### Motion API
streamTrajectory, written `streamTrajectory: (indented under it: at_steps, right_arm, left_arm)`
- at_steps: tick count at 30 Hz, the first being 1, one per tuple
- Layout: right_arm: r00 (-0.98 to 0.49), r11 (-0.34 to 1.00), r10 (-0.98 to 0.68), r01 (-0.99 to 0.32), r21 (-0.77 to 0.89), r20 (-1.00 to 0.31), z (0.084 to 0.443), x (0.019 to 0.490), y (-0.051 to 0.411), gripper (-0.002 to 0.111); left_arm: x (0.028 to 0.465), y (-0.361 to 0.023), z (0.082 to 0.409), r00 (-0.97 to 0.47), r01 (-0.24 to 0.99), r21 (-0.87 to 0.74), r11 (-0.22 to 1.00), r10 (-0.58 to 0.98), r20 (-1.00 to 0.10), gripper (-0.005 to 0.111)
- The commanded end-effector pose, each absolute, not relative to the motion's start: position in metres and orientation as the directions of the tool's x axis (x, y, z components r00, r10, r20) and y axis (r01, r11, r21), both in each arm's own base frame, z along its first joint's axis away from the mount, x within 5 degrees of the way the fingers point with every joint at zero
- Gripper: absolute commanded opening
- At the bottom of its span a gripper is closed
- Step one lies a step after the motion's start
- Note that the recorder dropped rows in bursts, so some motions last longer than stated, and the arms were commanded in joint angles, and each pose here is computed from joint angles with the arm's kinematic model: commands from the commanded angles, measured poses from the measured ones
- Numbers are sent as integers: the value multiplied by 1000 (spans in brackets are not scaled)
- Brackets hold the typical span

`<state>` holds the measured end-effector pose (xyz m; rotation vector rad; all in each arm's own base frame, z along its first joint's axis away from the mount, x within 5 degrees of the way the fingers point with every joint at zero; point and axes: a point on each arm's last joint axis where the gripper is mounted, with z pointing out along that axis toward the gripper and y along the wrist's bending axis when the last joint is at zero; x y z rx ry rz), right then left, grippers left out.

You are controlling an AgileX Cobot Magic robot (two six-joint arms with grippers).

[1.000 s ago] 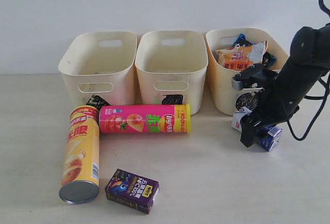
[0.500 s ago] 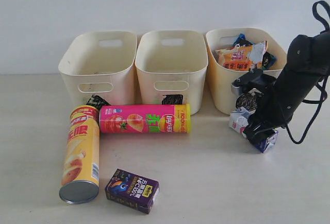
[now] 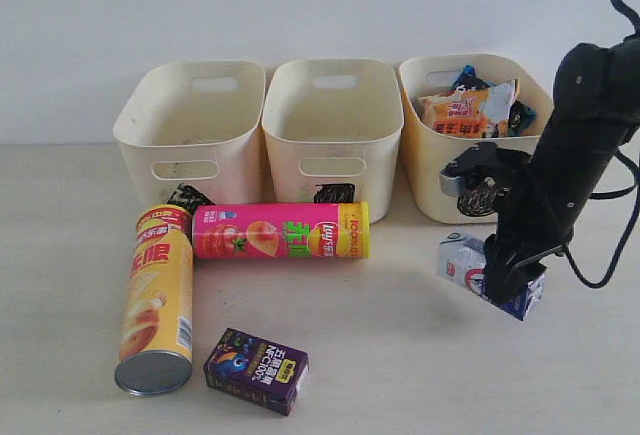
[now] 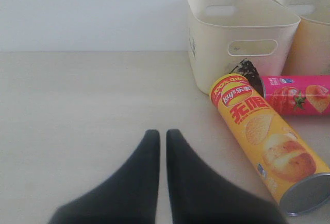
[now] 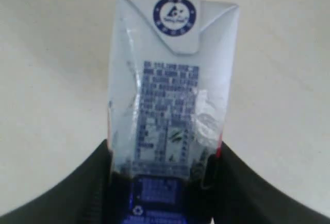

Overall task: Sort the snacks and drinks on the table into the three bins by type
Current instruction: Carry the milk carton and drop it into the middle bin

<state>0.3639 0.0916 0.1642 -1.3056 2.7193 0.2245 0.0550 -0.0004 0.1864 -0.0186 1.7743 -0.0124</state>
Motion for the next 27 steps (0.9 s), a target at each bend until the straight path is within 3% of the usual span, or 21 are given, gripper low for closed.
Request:
streamTrajectory:
  at_steps: [1, 7, 16, 27]
  right_arm:
    - [-490, 493, -845, -869, 41, -214, 187, 351, 120, 0]
    - [-390, 428, -859, -903, -48, -331, 217, 346, 150, 0]
    - [-491, 611, -617, -791, 19, -615, 270, 370, 172, 0]
    - [-463, 720, -475, -693, -28, -748, 292, 403, 178, 0]
  left_arm:
    - [55, 0, 188, -190, -11, -33, 999, -35, -981, 4]
    - [55, 0, 188, -190, -11, -33, 999, -35, -981, 4]
    - [55, 0, 188, -190, -11, -33, 999, -35, -981, 4]
    - [55, 0, 188, -188, -11, -33, 999, -35, -982, 4]
